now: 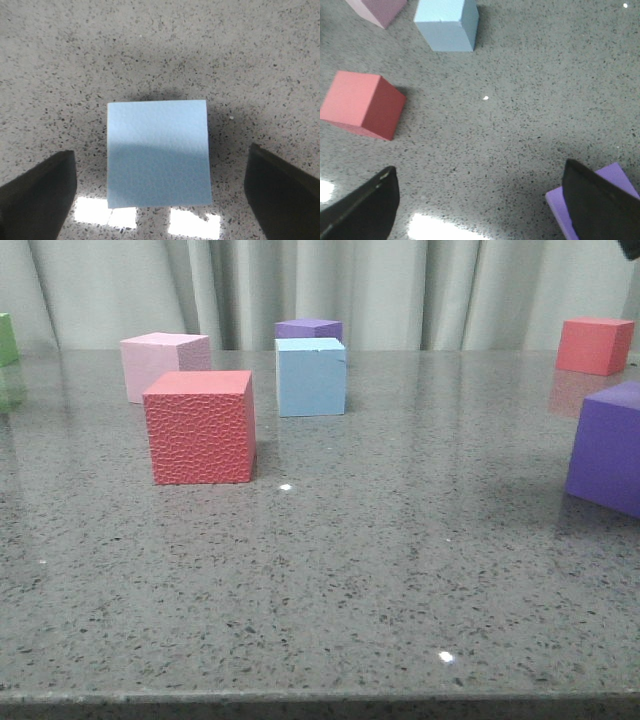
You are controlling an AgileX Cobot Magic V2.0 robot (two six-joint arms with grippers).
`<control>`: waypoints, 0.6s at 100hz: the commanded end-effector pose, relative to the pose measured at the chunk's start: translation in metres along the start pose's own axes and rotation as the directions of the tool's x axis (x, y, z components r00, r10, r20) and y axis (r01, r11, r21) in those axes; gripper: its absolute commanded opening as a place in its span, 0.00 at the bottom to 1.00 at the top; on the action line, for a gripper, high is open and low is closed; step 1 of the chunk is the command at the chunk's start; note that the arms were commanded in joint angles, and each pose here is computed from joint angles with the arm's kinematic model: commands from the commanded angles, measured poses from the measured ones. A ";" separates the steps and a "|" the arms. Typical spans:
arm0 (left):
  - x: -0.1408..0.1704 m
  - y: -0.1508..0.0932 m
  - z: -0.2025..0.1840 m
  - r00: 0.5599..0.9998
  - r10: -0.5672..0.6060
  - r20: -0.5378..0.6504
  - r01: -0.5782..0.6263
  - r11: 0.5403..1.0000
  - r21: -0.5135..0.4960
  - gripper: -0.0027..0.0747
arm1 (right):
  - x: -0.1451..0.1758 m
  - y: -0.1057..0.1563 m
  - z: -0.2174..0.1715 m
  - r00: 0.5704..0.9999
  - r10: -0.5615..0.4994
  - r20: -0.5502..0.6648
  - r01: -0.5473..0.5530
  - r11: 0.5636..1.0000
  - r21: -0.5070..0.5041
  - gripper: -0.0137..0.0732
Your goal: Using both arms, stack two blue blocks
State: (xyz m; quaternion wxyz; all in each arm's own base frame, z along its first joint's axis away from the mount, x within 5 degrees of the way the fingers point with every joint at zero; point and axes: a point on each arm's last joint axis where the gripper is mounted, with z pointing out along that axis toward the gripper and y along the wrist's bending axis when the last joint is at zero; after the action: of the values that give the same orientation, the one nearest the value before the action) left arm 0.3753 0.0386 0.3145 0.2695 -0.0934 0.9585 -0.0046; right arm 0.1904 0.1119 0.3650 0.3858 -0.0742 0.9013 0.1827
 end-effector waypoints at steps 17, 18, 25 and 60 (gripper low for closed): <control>-0.013 -0.002 -0.006 0.996 -0.004 0.089 0.002 1.000 0.017 0.86 | -0.010 0.004 -0.044 0.983 0.007 0.184 0.007 0.997 -0.078 0.91; -0.013 -0.002 -0.005 0.996 -0.004 0.088 0.002 1.000 0.016 0.86 | -0.010 0.004 -0.045 0.982 0.007 0.187 0.008 0.997 -0.079 0.91; -0.013 -0.002 -0.001 0.997 -0.004 0.081 0.003 1.000 0.016 0.86 | -0.009 0.004 -0.053 0.978 0.009 0.209 0.009 0.996 -0.088 0.91; -0.012 -0.002 0.005 0.998 -0.005 0.061 0.004 1.000 0.016 0.69 | -0.006 0.003 -0.064 0.974 0.011 0.227 0.011 0.995 -0.095 0.91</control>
State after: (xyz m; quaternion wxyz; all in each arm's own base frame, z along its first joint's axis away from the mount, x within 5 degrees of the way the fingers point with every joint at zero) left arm 0.3905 0.0399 0.2872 0.2448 -0.0932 0.9651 -0.0061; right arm 0.1536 0.0909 0.3967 0.4462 -0.0691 0.8652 0.2181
